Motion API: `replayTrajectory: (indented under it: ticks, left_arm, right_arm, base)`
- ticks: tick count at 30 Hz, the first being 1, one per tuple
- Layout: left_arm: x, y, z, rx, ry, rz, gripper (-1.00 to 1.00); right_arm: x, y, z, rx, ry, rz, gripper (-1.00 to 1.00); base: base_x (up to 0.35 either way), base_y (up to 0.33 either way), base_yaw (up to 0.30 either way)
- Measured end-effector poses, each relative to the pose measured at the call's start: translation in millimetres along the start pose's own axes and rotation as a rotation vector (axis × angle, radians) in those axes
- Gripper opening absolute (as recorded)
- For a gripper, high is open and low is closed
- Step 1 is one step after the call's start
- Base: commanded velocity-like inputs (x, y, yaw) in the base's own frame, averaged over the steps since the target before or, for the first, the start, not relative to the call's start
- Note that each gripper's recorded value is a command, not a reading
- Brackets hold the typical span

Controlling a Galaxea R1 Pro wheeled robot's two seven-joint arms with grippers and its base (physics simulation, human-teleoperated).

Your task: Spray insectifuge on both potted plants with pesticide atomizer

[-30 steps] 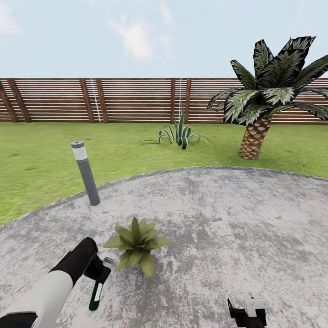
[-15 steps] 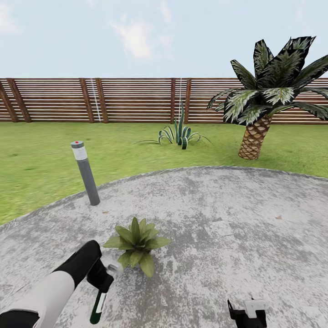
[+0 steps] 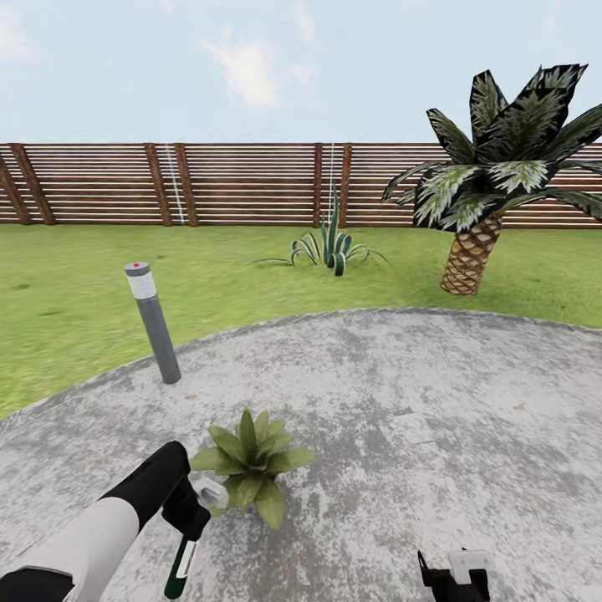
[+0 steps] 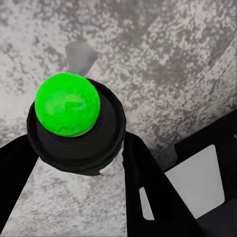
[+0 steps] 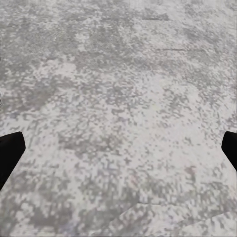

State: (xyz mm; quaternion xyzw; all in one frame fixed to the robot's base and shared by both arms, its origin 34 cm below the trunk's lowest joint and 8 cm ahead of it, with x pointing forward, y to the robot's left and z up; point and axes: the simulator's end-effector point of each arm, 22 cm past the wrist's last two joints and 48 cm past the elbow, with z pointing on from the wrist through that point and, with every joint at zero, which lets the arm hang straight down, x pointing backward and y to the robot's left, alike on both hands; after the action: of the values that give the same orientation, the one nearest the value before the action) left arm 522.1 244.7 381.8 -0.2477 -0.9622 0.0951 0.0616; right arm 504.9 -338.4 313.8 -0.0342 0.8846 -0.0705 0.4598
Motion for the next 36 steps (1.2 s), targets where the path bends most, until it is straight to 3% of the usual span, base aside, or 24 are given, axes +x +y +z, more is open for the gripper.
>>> replayTrajectory:
  ticks: [10,16,28,36]
  left_arm:
    - [10.1,3.0,6.3,-0.005,0.020,-0.002,-1.00]
    - [28.3,22.1,8.5,-0.073,0.080,0.025,-1.00]
    - [19.3,24.8,0.3,-0.080,0.060,0.021,-1.00]
    - [34.7,21.0,13.2,-0.072,0.093,0.025,-1.00]
  right_arm:
    - [0.2,0.5,0.2,-0.001,0.000,0.000,1.00]
    - [0.2,0.9,0.2,-0.002,0.000,-0.001,1.00]
    - [0.2,0.9,0.2,-0.002,0.000,-0.001,1.00]
    - [0.2,1.1,0.2,-0.003,0.000,-0.002,1.00]
  base:
    - [0.076,0.140,0.000]
    - [0.000,0.001,0.000]
    - [0.000,0.089,0.000]
    - [0.000,0.005,0.000]
